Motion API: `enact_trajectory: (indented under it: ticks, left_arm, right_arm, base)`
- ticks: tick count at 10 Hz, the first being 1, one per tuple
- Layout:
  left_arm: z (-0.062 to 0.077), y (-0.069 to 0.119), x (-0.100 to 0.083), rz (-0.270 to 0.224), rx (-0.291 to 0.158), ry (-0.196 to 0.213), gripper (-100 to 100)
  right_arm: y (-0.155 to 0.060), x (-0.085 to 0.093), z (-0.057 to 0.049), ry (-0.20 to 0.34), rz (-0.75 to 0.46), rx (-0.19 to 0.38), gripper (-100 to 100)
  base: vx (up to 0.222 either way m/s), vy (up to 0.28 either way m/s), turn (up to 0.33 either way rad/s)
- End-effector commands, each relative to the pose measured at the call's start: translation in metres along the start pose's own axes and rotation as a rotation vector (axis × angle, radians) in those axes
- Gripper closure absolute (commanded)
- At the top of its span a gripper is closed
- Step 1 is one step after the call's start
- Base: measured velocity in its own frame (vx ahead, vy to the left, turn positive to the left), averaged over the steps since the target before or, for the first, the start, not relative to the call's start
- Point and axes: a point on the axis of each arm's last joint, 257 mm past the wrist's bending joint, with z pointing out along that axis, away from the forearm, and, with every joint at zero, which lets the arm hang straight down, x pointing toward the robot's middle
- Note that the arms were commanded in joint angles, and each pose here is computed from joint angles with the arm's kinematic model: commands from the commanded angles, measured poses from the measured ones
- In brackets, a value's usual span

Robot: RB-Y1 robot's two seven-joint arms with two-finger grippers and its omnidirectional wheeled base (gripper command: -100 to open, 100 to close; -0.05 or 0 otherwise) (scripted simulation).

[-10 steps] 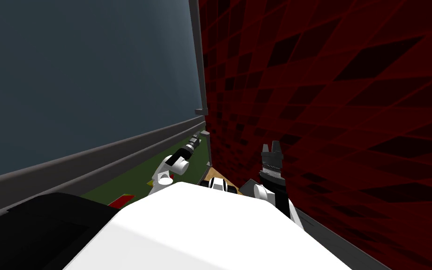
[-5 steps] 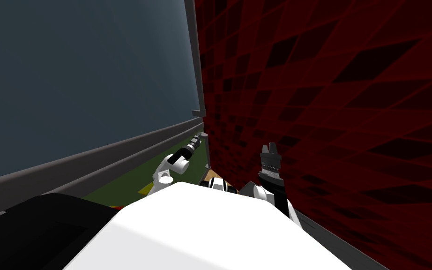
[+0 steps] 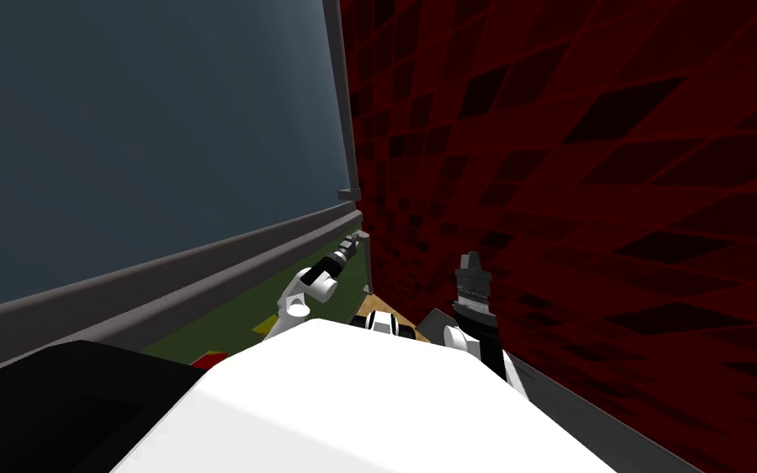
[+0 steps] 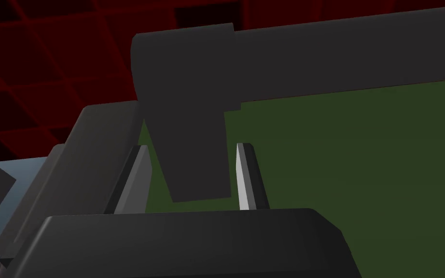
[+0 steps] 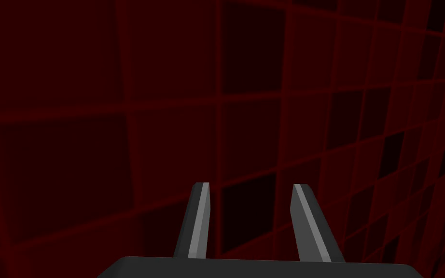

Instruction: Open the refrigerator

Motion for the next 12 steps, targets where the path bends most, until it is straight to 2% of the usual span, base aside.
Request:
enact_trajectory:
  ticks: [1,2,3,4,5,6,9,10,12]
  left_arm:
    - [0.022,0.006,0.005,-0.006,-0.001,0.022,100]
    - [0.025,0.022,0.002,-0.007,-0.034,0.016,100]
    - [0.035,0.008,0.03,-0.065,0.015,0.082,100]
    - [0.041,0.002,0.041,-0.068,0.038,0.107,100]
    - [0.047,-0.005,0.042,-0.062,0.053,0.112,100]
    - [0.055,-0.002,0.041,-0.056,0.045,0.111,100]
    - [0.064,0.037,0.033,-0.054,-0.033,0.091,100]
    - [0.074,0.013,0.057,-0.107,0.035,0.153,100]
    - [0.085,0.005,0.074,-0.096,0.053,0.188,100]
  right_arm:
    - [0.0,0.0,0.0,0.0,0.0,0.0,0]
    - [0.0,0.0,0.0,0.0,0.0,0.0,0]
    - [0.0,0.0,0.0,0.0,-0.001,0.001,0]
    - [0.0,0.0,0.0,0.0,0.0,0.0,0]
    - [0.0,0.0,0.0,0.0,0.0,0.0,0]
    - [0.0,0.0,0.0,0.0,0.0,0.0,0]
    - [0.0,0.0,0.0,0.0,0.0,0.001,0]
    - [0.0,0.0,0.0,0.0,0.0,0.0,0]
    - [0.0,0.0,0.0,0.0,0.0,0.0,0]
  base:
    - [-0.022,-0.015,0.024]
    - [0.03,0.005,0.019]
    - [-0.136,-0.013,0.022]
    - [-0.241,-0.012,-0.027]
    - [-0.169,-0.018,-0.028]
    - [-0.056,-0.022,0.004]
    - [0.025,0.002,0.01]
    - [-0.191,-0.022,-0.003]
    - [-0.199,-0.036,-0.012]
